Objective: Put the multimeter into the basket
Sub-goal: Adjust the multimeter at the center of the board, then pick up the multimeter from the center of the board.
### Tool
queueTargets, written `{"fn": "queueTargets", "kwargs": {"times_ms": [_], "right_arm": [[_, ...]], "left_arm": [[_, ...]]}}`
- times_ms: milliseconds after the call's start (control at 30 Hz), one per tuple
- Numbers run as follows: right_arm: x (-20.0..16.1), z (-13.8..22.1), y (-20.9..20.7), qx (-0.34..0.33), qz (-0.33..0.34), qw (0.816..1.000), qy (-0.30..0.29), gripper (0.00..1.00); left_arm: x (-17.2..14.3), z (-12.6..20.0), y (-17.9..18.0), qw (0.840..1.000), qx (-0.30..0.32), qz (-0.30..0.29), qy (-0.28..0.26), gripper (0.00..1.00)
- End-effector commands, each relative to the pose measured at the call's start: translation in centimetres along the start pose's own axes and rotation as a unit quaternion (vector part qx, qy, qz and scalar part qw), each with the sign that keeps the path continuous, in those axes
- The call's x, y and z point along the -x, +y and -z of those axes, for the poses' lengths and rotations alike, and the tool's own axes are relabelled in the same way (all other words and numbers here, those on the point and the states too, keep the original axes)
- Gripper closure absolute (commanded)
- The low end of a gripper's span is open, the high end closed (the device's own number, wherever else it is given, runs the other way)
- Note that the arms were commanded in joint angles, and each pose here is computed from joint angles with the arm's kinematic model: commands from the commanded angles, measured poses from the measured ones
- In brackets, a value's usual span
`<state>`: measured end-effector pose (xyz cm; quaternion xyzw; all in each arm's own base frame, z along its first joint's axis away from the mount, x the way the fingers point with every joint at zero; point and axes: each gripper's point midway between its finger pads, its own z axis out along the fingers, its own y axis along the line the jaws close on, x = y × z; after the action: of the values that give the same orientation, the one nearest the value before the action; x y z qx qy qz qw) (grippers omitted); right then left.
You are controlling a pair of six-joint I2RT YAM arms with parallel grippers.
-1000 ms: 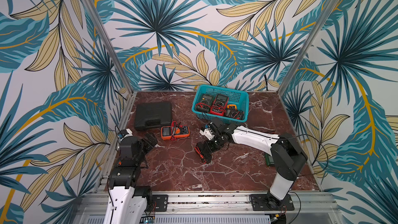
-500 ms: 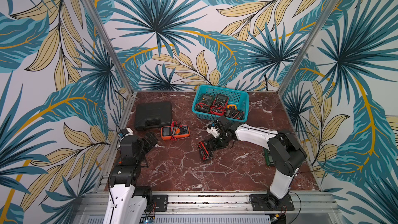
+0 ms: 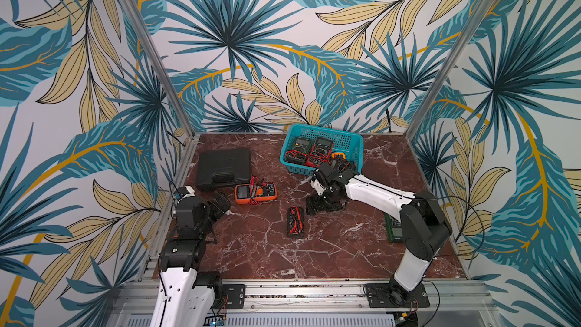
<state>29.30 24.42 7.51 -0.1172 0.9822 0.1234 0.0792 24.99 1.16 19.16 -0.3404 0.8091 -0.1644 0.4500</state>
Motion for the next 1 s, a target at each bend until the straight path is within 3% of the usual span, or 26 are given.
{"fn": "queueTargets", "kwargs": {"times_ms": [0, 267, 967], "right_arm": [[-0.5, 2.1, 0.7, -0.037, -0.053, 0.998, -0.017, 0.01], [0.5, 1.8, 3.7, -0.074, -0.054, 0.995, -0.037, 0.0], [-1.4, -6.3, 7.4, -0.113, 0.025, 0.992, 0.041, 0.03]], "left_arm": [[1.1, 0.5, -0.6, 1.0, -0.009, -0.007, -0.02, 0.0], [1.0, 0.2, -0.6, 1.0, -0.009, -0.011, -0.019, 0.0], [0.5, -0.3, -0.1, 1.0, -0.008, -0.009, -0.015, 0.0]]}}
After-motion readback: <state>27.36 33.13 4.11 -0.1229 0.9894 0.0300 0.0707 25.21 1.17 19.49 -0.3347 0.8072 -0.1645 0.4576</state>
